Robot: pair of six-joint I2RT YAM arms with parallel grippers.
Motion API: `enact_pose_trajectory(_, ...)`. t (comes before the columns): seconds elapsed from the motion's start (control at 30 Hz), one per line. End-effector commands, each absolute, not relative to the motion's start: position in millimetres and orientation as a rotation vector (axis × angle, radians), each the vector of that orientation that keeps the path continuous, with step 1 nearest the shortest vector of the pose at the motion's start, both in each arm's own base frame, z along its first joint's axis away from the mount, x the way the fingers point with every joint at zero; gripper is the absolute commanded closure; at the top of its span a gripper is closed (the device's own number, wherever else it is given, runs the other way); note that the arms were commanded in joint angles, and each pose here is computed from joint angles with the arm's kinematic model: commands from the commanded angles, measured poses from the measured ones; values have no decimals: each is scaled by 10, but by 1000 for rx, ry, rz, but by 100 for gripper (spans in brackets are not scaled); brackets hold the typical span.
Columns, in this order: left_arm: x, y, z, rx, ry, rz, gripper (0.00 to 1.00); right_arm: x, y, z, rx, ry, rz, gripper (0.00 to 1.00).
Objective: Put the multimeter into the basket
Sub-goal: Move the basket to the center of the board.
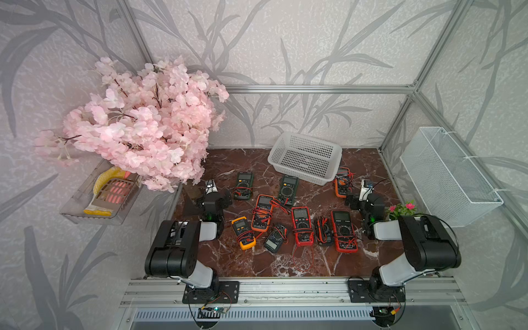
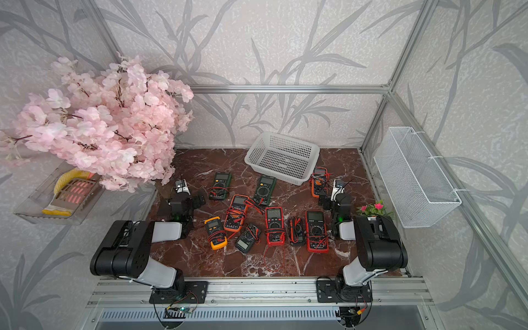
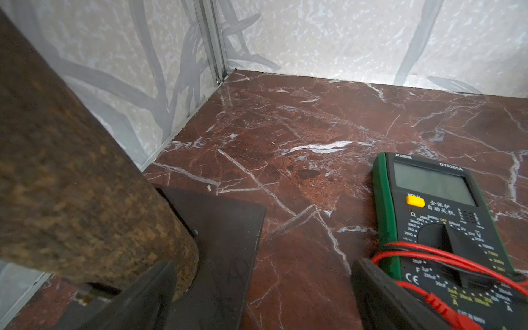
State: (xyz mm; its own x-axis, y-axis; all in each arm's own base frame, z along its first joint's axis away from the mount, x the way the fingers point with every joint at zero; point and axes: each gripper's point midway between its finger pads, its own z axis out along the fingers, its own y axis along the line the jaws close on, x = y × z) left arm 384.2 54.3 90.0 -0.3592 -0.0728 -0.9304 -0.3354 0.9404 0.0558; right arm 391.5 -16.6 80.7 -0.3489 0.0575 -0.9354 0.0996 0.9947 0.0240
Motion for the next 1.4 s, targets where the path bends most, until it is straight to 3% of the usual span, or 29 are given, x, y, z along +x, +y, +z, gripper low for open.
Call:
enact_pose_trajectory(0.0,3894,541,983,-295,1907,274,0,3972,-170,895,110,1896,-42,1)
enact_pose_trajectory(0.7,3891,547,972,-297,1910,270,0,3959,-181,910,121,1886,-44,1)
enact_pose_trajectory(1.07,3952,249,1285,-104,1990,185,0,3689,-240,1427,181,1777,-185,1)
enact_pose_trajectory(1.37,3891,-286,1728,16,2030,43,0,3584,-196,2036,391,1817,4,1)
